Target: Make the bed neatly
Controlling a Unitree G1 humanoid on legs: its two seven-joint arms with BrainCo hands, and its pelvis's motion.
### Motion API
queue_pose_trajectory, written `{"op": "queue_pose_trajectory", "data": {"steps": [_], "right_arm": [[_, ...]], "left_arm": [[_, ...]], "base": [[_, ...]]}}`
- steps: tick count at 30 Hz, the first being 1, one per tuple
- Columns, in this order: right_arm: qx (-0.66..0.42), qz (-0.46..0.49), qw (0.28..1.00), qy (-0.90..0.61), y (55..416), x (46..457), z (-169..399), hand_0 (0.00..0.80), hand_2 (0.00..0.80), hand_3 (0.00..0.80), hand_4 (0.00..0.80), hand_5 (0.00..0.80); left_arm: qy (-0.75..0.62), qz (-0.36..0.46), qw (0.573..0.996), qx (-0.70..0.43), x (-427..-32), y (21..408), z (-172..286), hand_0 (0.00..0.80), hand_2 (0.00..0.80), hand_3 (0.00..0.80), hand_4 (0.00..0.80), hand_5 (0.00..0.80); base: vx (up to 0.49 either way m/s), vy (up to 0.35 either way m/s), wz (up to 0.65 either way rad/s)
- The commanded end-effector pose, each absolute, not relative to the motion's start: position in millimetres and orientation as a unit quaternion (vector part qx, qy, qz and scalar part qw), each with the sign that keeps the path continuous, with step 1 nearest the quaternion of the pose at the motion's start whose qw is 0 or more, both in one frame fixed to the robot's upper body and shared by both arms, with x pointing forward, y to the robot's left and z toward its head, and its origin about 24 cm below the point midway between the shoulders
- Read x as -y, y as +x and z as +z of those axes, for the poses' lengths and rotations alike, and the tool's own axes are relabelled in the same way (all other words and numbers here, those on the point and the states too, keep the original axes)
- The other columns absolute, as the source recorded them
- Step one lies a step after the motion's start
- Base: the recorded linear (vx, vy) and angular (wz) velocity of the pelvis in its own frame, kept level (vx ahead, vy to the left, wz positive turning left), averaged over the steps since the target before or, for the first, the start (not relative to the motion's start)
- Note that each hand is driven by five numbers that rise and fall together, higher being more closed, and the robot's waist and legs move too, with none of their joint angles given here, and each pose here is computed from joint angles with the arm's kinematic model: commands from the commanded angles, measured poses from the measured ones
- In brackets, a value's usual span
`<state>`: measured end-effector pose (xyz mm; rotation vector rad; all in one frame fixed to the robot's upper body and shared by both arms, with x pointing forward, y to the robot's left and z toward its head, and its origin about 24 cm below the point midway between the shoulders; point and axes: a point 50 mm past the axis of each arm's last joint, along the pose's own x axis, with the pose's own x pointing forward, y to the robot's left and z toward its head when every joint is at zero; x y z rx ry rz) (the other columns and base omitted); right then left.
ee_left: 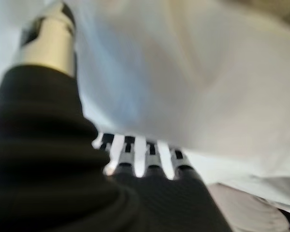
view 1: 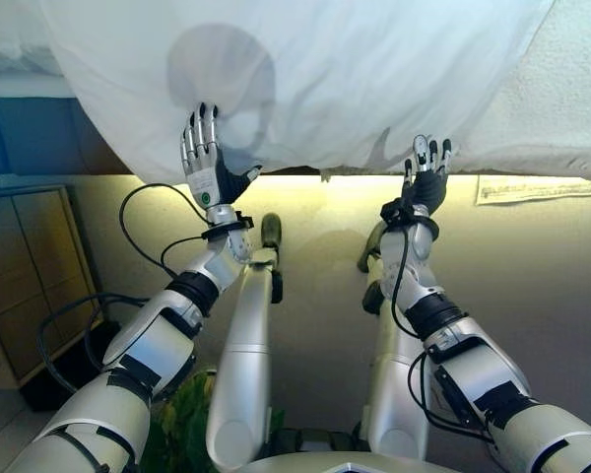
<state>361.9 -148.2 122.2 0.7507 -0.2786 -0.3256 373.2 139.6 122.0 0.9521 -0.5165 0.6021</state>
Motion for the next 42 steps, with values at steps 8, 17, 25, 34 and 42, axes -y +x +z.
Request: {"op": "queue_pose_trajectory", "data": {"steps": [8,17,25,34,42], "right_arm": [[0.199,-0.117,0.911,0.341,359.0,150.5,141.4,0.000,0.000,0.000,0.000,0.000],[0.209,-0.108,0.911,0.339,356.8,149.0,134.8,0.000,0.000,0.000,0.000,0.000],[0.212,-0.098,0.911,0.338,356.3,157.9,124.5,0.000,0.000,0.000,0.000,0.000],[0.203,-0.084,0.913,0.344,350.3,168.8,106.5,0.000,0.000,0.000,0.000,0.000],[0.178,-0.080,0.913,0.358,336.1,171.2,78.4,0.000,0.000,0.000,0.000,0.000]], "left_arm": [[0.523,0.269,0.790,0.170,-144.4,374.5,98.7,0.000,0.000,0.000,0.000,0.000],[0.657,0.203,0.724,0.059,-169.5,360.9,51.1,0.000,0.000,0.000,0.000,0.000],[0.707,0.178,0.684,-0.025,-210.2,344.4,24.6,0.000,0.000,0.000,0.000,0.000],[0.679,0.122,0.698,-0.190,-239.5,304.2,-27.3,0.000,0.000,0.000,0.000,0.000],[0.624,0.110,0.722,-0.277,-253.8,262.9,-64.1,0.000,0.000,0.000,0.000,0.000]], "base": [[-0.046,0.013,-0.02],[-0.026,0.001,0.01],[0.000,0.000,0.00],[-0.003,-0.008,-0.01],[0.018,-0.084,-0.01]]}}
